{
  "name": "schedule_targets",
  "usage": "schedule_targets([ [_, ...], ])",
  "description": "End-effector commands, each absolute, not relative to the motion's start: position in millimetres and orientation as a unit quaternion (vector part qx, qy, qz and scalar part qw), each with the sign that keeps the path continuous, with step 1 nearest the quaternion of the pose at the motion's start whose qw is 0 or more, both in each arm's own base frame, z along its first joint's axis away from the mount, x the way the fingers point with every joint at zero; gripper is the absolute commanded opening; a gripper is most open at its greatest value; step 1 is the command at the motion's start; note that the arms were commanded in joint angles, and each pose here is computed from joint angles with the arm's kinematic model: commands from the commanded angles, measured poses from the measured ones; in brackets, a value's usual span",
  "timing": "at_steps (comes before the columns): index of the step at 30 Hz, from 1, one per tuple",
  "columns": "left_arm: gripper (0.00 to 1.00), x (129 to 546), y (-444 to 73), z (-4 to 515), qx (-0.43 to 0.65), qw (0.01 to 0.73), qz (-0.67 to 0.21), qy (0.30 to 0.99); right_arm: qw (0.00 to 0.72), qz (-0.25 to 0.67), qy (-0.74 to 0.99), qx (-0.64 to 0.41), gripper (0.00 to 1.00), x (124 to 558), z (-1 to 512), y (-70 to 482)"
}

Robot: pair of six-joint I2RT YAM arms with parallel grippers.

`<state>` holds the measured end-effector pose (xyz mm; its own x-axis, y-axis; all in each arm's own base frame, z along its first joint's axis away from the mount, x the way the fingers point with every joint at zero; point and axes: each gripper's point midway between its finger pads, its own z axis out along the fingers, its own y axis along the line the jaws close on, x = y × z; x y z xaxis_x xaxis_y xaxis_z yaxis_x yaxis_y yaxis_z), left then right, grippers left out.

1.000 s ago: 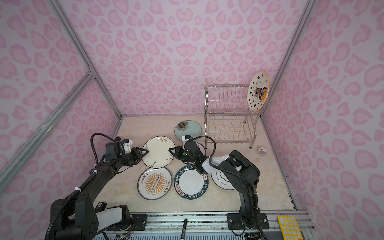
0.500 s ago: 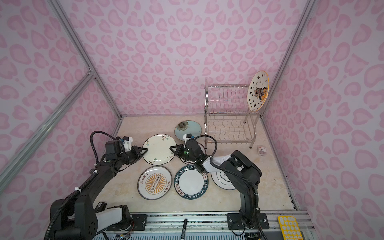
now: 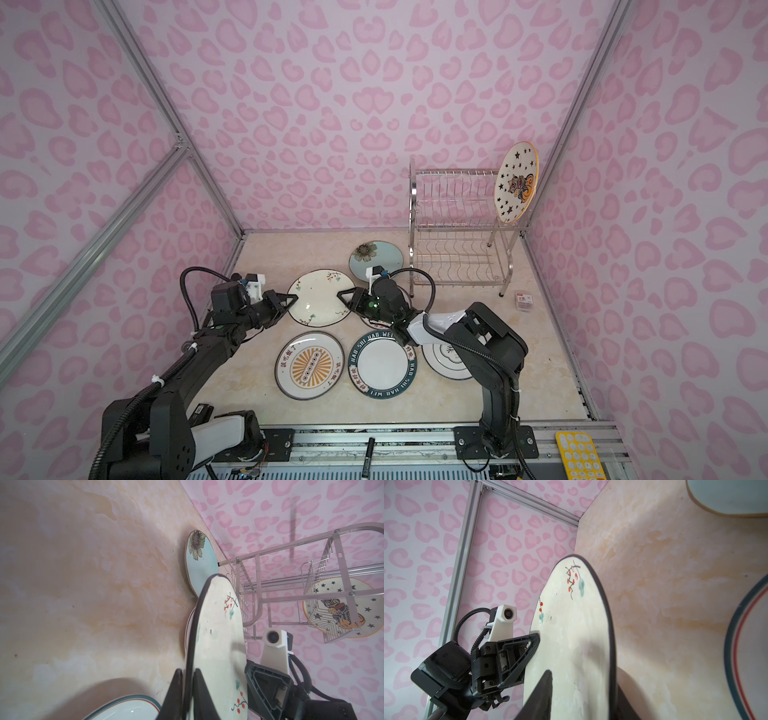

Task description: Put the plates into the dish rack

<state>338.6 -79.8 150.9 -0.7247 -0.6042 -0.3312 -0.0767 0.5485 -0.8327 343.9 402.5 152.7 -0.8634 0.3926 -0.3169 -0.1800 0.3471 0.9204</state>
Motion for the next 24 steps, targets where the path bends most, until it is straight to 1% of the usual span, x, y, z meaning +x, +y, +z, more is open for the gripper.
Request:
schedule_targets([
  [1,0.04,342.7,-92.3,171.6,-0.177,0.342,-0.466,0.797,0.272,0.624,0.732,0.028,0.41,335.5,194.0,414.4],
  [5,0.04,342.3,-100.9,174.5,-0.164,0.345,-0.469,0.796,0.270,0.625,0.732,0.024,0.41,334.0,195.1,418.4],
  [7,0.04,343.1,-101.5,175.6,-0.161,0.346,-0.467,0.798,0.270,0.625,0.732,0.025,0.39,334.0,194.9,418.0],
  [11,0.04,342.4,-99.8,174.4,-0.159,0.345,-0.456,0.805,0.273,0.622,0.734,0.026,0.20,333.3,195.7,415.0],
  [16,0.04,340.2,-96.7,170.5,-0.162,0.339,-0.438,0.816,0.278,0.619,0.734,0.026,0.00,334.8,199.9,410.2],
  [18,0.04,339.4,-96.2,170.6,-0.164,0.337,-0.435,0.819,0.281,0.618,0.734,0.022,0.00,333.8,202.9,409.0],
  [19,0.07,339.0,-96.1,171.7,-0.163,0.337,-0.434,0.820,0.283,0.618,0.733,0.018,0.00,332.8,205.7,408.9],
  [20,0.12,338.7,-95.8,173.0,-0.161,0.339,-0.432,0.820,0.285,0.618,0.733,0.016,0.00,332.9,208.2,407.8],
  [23,0.30,336.3,-93.7,176.9,-0.156,0.343,-0.420,0.826,0.298,0.612,0.732,0.013,0.00,335.3,216.6,400.8],
  [24,0.34,335.2,-92.9,178.2,-0.153,0.344,-0.415,0.828,0.302,0.611,0.732,0.013,0.00,336.4,219.9,398.2],
])
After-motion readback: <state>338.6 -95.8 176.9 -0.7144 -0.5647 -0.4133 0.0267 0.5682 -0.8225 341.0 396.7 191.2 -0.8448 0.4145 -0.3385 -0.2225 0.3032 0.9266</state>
